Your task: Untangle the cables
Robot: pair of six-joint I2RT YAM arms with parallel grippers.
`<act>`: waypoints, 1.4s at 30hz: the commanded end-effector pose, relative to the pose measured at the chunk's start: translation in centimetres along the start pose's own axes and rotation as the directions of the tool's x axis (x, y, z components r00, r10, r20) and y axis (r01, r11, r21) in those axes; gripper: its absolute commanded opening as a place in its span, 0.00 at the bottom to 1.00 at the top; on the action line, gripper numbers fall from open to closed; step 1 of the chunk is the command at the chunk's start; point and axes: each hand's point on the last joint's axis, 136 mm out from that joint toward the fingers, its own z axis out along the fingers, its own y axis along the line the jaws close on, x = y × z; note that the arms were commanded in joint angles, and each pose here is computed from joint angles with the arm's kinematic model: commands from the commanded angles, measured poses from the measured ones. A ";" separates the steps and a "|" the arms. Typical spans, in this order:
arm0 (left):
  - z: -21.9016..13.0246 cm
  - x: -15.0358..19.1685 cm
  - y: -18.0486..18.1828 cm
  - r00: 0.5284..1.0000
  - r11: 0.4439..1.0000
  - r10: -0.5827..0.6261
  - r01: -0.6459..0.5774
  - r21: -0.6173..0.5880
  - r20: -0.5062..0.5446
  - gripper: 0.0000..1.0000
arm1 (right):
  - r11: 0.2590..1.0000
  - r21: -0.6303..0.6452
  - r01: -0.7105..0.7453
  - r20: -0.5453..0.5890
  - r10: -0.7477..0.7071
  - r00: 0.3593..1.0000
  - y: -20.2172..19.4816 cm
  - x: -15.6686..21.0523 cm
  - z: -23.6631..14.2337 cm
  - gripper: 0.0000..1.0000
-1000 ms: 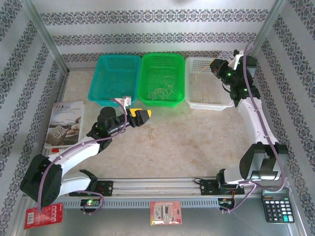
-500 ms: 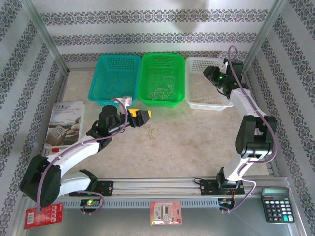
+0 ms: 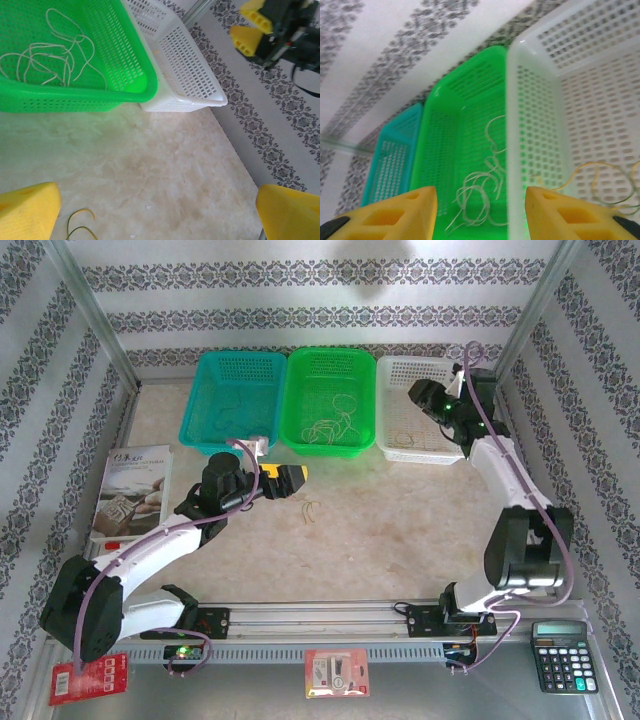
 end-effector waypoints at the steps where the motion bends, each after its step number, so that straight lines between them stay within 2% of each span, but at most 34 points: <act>1: -0.5 -0.2 0.1 1.000 0.999 -0.002 0.002 -0.036 0.006 1.00 | 0.997 -0.046 0.065 -0.048 -0.068 0.997 2.6 3.4 -0.5 0.50; 8: -1.4 1.2 3.2 0.998 0.980 -0.056 0.054 -0.191 -0.010 1.00 | 0.979 -0.120 0.163 -0.215 -0.186 0.959 5.9 13.9 -0.8 0.49; 13: -2.6 1.9 5.8 0.993 0.942 -0.111 0.114 -0.316 0.027 1.00 | 0.954 -0.164 0.250 -0.373 -0.295 0.880 6.3 22.9 -0.8 0.49; 17: -3.0 2.7 6.7 0.989 0.924 -0.144 0.147 -0.352 0.034 1.00 | 0.947 -0.189 0.261 -0.487 -0.322 0.812 5.8 29.3 -1.1 0.47; 20: -3.3 2.8 6.8 0.988 0.923 -0.148 0.154 -0.352 0.044 1.00 | 0.939 -0.201 0.278 -0.529 -0.343 0.776 5.9 32.5 -1.6 0.46; 27: -4.2 2.9 7.6 0.987 0.905 -0.146 0.158 -0.396 0.061 1.00 | 0.927 -0.211 0.309 -0.573 -0.373 0.729 6.1 36.4 -1.3 0.47; 30: -4.5 3.0 7.9 0.987 0.896 -0.146 0.160 -0.414 0.066 1.00 | 0.925 -0.213 0.316 -0.591 -0.379 0.712 6.3 37.5 -0.7 0.45; 35: -5.1 2.8 7.9 0.987 0.893 -0.138 0.160 -0.421 0.082 1.00 | 0.921 -0.208 0.328 -0.600 -0.385 0.701 6.2 38.3 0.2 0.39; 42: -5.2 2.8 7.9 0.988 0.894 -0.132 0.153 -0.422 0.080 1.00 | 0.922 -0.202 0.329 -0.609 -0.381 0.696 6.2 38.9 1.3 0.35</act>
